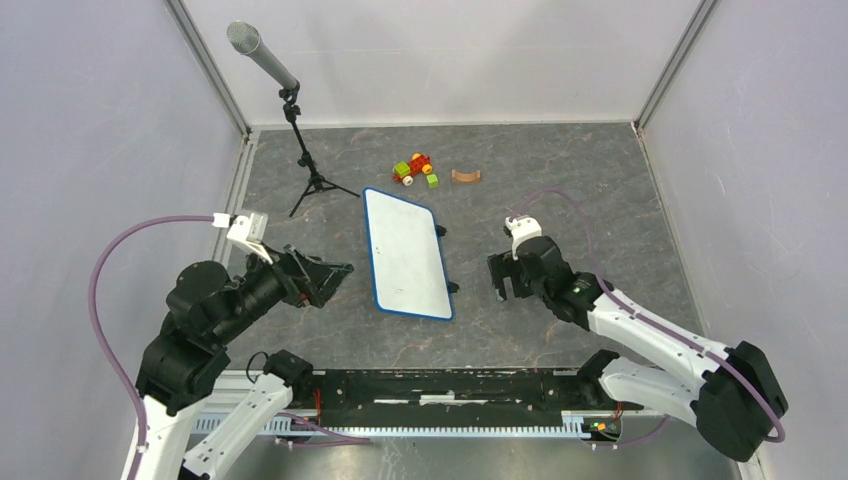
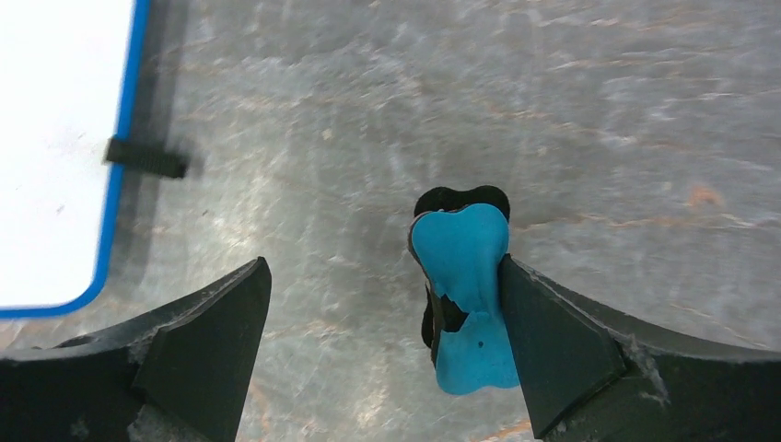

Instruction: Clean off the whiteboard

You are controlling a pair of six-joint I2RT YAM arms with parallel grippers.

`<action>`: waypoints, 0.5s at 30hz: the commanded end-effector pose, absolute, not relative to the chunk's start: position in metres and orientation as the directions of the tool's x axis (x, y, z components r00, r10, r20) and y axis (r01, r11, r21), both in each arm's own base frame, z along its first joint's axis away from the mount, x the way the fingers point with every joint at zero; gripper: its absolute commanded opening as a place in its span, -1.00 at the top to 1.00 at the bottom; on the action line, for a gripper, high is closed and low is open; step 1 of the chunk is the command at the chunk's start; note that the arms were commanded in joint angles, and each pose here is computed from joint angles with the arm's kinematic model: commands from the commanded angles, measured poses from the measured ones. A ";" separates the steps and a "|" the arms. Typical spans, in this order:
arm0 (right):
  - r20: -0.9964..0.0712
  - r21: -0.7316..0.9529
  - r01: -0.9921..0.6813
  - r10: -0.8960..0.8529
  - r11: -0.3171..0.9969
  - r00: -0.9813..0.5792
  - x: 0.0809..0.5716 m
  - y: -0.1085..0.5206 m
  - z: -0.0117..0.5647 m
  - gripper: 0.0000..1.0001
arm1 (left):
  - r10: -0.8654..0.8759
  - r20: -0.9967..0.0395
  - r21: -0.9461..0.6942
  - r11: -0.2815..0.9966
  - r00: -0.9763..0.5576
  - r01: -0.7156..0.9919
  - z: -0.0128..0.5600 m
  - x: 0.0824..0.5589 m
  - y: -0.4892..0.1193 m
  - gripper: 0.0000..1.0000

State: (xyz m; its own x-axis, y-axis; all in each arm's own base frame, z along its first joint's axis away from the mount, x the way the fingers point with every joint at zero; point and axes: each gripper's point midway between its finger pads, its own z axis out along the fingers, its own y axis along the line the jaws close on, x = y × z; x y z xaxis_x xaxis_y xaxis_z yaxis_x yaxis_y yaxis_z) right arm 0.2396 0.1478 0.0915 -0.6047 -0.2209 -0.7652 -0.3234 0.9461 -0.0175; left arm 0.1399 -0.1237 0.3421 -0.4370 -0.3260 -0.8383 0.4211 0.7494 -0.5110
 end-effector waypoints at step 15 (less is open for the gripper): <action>-0.908 0.077 -0.392 -0.098 0.917 -0.408 0.238 0.155 0.139 -0.74 | -0.200 -0.717 -0.646 0.549 -0.667 0.530 0.323 0.190 -0.244 -0.49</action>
